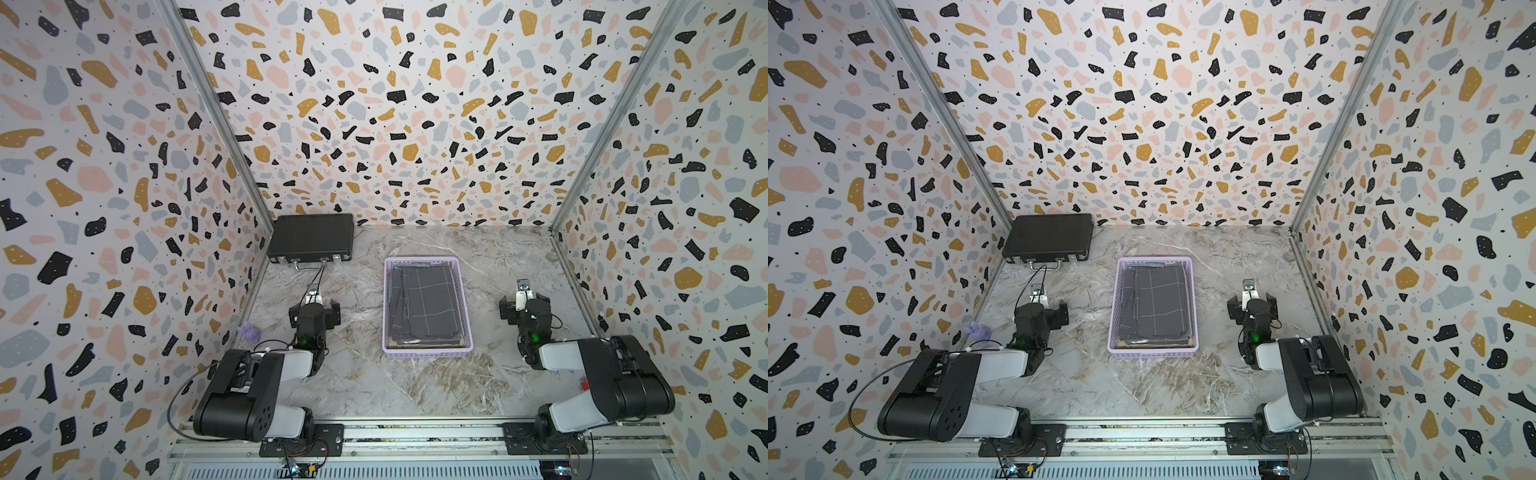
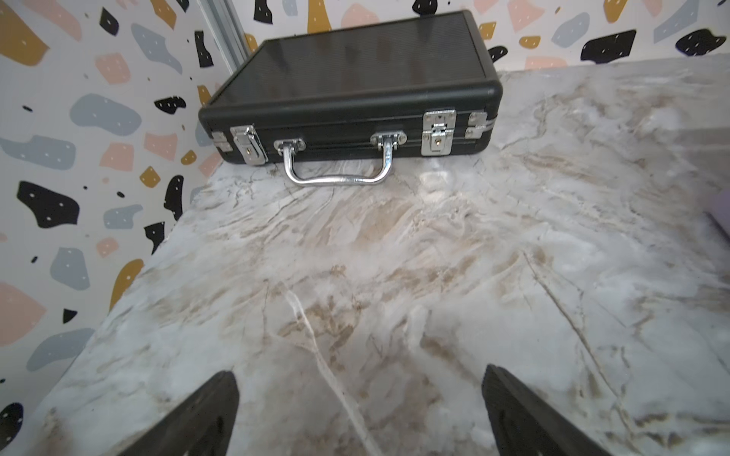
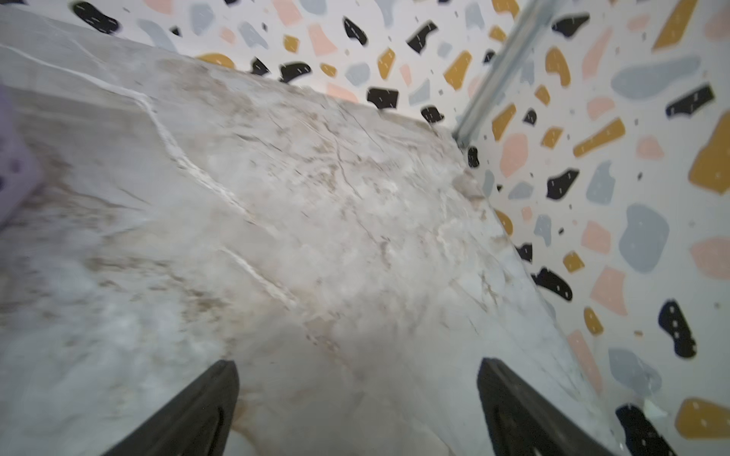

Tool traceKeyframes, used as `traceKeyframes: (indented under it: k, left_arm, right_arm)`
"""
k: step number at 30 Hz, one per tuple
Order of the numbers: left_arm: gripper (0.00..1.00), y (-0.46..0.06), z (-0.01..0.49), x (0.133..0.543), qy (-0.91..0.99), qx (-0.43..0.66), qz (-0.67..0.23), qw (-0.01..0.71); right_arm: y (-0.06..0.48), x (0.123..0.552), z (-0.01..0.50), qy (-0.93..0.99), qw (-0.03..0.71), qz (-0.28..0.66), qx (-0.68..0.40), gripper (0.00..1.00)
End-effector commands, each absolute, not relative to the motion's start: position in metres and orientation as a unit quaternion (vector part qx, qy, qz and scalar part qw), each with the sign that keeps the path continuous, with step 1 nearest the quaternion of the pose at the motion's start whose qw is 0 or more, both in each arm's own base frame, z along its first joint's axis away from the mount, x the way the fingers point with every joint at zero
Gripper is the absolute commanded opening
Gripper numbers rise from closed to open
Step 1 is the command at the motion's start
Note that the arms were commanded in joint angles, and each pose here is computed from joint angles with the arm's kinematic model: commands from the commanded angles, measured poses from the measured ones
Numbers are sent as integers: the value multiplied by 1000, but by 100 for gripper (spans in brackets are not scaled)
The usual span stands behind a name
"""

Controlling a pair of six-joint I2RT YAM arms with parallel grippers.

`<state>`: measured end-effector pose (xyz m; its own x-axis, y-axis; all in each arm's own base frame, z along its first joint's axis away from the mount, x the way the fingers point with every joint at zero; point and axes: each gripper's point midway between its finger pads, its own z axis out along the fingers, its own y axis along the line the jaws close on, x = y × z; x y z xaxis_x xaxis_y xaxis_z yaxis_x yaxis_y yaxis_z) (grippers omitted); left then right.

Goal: Put the folded pillowcase in the basket
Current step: Reset both arms

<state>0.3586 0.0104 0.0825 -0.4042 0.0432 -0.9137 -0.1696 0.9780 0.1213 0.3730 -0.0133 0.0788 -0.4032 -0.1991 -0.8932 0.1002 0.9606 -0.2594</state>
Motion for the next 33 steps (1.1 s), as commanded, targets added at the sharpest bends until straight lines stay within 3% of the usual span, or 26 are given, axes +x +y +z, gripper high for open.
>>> traceKeyframes:
  k: [1,33]
  left_arm:
    - [100,9,101,368,815,-40,99,570]
    - [100,7,98,370,819,-34,101,564]
  right_arm:
    - [-11,383,88,815,569,-107,-2,100]
    - [-16,381,88,820,561,-111,12,100]
